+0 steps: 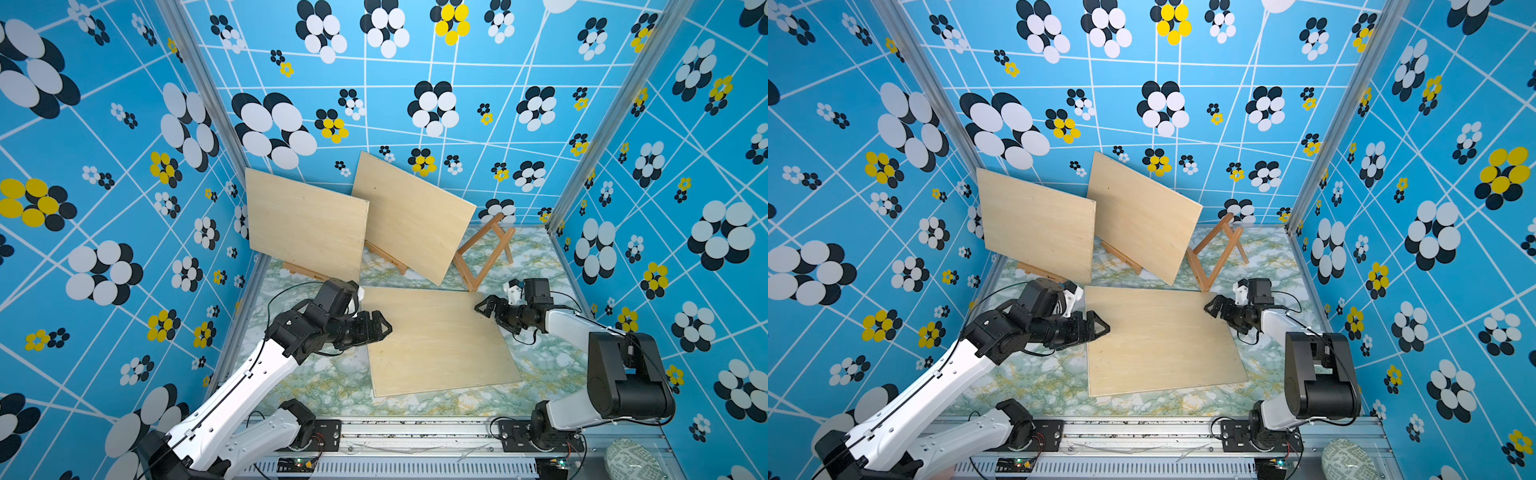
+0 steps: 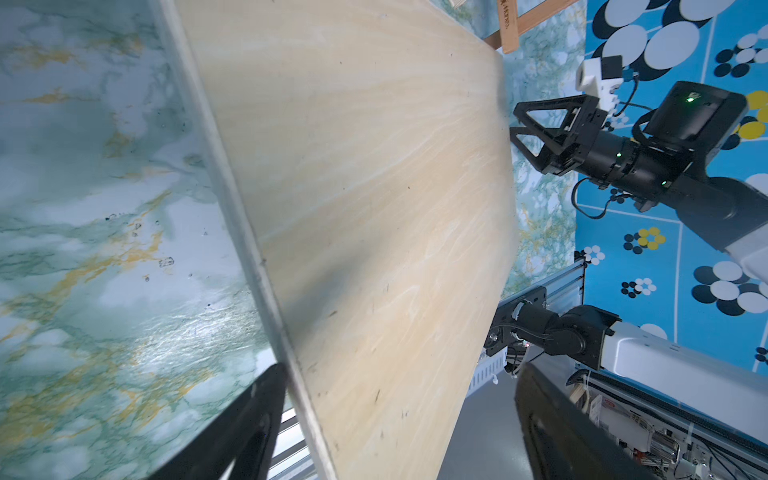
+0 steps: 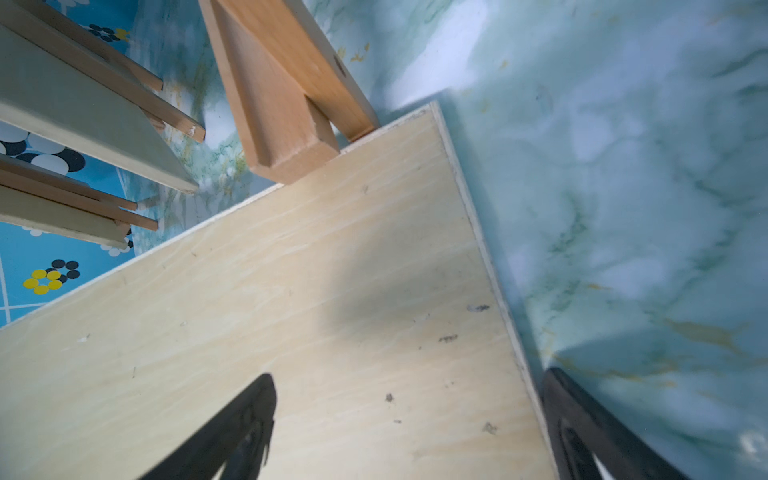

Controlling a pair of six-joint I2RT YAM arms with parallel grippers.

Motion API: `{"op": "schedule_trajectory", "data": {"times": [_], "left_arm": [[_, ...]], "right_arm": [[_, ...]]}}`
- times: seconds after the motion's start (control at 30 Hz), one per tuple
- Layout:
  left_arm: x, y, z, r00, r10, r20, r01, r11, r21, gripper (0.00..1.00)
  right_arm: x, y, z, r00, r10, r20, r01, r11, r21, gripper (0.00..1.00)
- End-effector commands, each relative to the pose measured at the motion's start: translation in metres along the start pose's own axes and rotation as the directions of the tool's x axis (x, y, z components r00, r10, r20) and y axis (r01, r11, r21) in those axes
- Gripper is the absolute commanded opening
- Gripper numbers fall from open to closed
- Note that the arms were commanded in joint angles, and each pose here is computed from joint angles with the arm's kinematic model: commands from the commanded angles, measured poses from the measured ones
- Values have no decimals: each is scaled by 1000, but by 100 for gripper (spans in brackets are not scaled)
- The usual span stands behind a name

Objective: Assemble the easel
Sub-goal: Pick up the drawing board from the center of the board.

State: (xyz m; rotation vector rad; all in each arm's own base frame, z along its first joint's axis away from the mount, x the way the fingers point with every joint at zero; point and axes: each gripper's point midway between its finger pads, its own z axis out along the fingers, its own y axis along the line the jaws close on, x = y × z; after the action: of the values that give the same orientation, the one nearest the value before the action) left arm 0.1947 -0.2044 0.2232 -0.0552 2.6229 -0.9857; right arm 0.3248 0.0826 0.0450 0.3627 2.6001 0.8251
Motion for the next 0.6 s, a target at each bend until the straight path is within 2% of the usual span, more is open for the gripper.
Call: {"op": "schedule_trajectory", "data": {"times": [0.0,0.33,0.57], "left_arm": [[-28,-118,-31,964,210,163,-261,863,433,88],[-29,-123,-40,959,213,185,-275,856,438,88],[-30,-127,-32,960,214,181,-274,850,450,88]], "right_arm": [[116,35,-9,846,255,-468,-338,935,-103,99],[115,36,-11,852,250,-460,-336,935,-114,99],[116,38,-14,854,248,-458,-335,935,-118,99]]}}
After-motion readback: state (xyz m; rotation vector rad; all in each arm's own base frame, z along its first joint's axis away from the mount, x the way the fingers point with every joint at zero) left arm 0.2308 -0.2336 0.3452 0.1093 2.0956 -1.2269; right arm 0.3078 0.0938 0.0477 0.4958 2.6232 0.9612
